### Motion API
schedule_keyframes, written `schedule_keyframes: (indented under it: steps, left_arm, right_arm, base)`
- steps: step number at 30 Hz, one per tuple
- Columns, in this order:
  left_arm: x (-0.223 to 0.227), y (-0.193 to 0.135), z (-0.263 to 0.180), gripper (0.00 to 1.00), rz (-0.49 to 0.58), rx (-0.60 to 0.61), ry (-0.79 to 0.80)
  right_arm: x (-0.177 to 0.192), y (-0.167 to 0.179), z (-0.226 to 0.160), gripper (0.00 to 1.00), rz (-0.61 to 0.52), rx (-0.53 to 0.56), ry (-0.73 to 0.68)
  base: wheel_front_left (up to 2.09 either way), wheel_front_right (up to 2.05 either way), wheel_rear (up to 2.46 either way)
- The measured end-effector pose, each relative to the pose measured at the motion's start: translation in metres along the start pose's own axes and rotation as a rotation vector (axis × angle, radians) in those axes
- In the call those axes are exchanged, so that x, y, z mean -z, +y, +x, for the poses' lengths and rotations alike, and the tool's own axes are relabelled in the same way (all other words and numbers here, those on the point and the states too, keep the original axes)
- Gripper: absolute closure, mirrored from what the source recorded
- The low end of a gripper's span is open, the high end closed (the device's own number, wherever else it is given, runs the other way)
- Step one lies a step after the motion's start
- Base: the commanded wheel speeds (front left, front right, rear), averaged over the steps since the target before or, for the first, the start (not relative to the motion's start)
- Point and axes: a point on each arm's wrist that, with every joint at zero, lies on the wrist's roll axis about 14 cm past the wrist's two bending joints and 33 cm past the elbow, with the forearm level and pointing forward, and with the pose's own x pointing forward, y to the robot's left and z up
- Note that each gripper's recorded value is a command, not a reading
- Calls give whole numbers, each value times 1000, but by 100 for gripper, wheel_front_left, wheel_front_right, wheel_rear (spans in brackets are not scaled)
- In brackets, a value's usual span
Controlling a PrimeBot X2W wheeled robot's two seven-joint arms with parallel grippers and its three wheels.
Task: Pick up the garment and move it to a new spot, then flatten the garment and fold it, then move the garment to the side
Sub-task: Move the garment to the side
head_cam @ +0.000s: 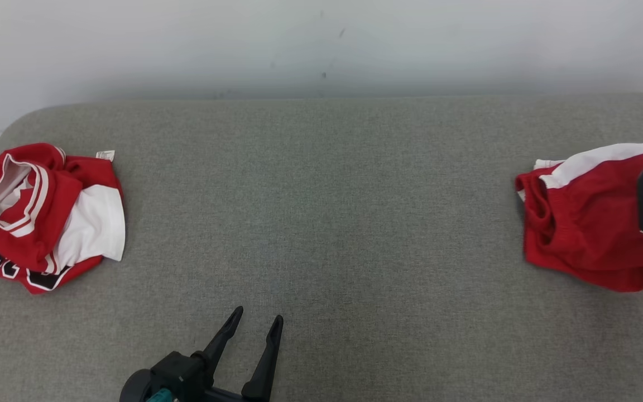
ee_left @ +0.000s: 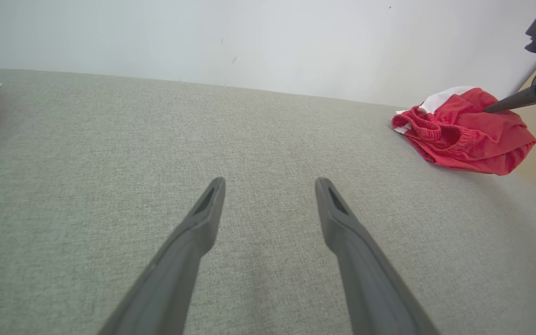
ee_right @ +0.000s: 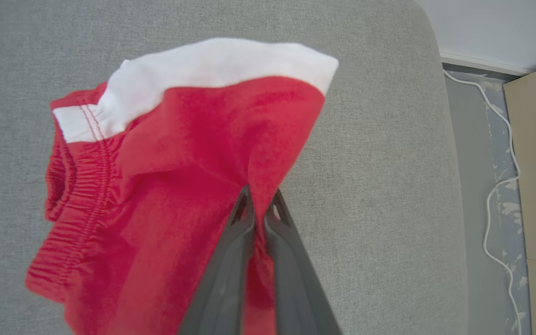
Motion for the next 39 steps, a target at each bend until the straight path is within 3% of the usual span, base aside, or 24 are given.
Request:
schedule_keyframes:
  steps: [11,24,25,26,27,39]
  left_arm:
    - [10,7,2,0,-8,-14,37]
    - [15,21,0,0,-4,-46,55]
    - [15,21,0,0,-4,-47,56]
    - [15,22,0,0,-4,-49,57]
    - [15,22,0,0,-3,-50,57]
    - [8,26,-3,0,10,-64,38]
  right_arm:
    - [-1,-5,19,100,-114,51,43]
    - [6,-9,34,100,-171,102,93]
    - [6,-10,34,94,-178,110,94]
    - [6,-11,34,51,-186,115,95]
    - [5,-12,34,0,-195,121,95]
    - [-14,-20,14,0,-174,149,23]
  base:
    - [0,0,0]
    - [0,0,0]
    - [0,0,0]
    - [0,0,0]
    - [0,0,0]
    - [0,0,0]
